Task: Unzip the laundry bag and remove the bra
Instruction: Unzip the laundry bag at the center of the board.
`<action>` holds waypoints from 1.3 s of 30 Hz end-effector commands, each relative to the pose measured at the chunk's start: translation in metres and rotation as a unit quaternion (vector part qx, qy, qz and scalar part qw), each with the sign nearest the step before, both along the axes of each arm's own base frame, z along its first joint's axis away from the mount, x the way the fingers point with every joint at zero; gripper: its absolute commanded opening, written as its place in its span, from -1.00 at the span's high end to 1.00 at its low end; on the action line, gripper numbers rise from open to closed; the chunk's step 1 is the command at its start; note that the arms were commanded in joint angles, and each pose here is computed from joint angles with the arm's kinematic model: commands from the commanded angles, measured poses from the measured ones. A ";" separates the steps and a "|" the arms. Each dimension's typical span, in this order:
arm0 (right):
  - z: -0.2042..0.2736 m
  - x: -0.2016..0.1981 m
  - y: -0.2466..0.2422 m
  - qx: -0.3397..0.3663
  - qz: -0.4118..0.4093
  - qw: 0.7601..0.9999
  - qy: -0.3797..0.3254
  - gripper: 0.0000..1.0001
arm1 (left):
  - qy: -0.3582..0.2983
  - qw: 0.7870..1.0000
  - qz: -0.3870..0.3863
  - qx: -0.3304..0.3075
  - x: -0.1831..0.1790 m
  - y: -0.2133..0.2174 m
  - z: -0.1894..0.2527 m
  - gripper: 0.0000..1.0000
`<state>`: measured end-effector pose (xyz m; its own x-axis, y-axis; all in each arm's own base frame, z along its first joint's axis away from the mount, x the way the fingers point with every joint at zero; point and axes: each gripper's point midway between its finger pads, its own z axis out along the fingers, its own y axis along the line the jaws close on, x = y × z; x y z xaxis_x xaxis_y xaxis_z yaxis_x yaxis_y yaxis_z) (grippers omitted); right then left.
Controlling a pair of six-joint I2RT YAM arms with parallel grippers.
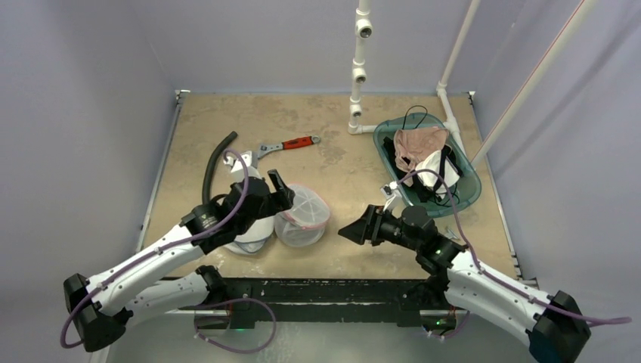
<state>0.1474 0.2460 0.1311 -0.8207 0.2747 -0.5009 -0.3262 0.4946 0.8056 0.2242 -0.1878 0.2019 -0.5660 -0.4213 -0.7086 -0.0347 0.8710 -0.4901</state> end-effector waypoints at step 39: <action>0.077 0.004 0.056 0.008 -0.046 0.974 -0.221 -0.22 | 0.061 0.936 0.021 -0.347 0.009 -0.026 0.000 1.00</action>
